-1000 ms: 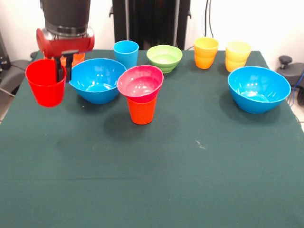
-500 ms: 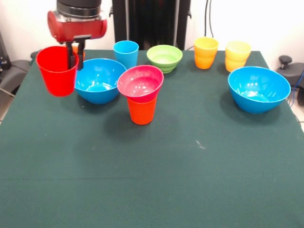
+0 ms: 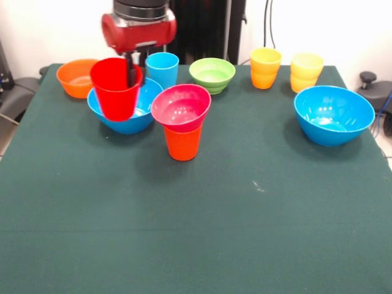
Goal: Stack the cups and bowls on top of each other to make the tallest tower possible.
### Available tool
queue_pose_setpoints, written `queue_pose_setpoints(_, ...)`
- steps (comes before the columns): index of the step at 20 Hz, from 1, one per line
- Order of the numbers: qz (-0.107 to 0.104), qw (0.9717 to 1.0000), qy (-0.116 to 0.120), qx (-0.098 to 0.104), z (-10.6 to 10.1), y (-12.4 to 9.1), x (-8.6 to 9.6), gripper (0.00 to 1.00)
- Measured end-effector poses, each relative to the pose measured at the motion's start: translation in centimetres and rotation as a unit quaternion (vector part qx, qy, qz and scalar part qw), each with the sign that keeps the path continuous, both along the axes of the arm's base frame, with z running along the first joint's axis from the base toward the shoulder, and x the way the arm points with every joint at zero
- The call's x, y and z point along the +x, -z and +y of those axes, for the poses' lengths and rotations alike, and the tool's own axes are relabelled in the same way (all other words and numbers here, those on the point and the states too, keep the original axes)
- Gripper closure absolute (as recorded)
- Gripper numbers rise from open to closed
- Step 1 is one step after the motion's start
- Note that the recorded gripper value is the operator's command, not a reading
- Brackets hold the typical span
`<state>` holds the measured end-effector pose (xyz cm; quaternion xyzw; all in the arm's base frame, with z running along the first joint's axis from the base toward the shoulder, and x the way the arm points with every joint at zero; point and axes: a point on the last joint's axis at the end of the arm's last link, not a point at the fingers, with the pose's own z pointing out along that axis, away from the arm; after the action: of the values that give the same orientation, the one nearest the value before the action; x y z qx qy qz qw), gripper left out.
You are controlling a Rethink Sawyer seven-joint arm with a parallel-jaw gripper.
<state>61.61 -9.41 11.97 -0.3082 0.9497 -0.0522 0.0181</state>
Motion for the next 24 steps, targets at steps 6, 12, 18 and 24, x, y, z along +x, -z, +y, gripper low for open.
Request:
queue_pose_setpoints(6, 0.009, 0.9998, -0.009, 0.015, 3.6, -0.9, -0.6, 1.00)
queue_pose_setpoints(12, 0.005, 0.9998, -0.014, 0.016, 5.8, -2.7, -0.9, 1.00)
queue_pose_setpoints(18, -0.001, 0.9997, -0.024, 0.008, 7.3, -4.2, -1.2, 1.00)
queue_pose_setpoints(24, -0.004, 0.9995, -0.031, 0.000, 8.3, -4.8, -1.3, 1.00)
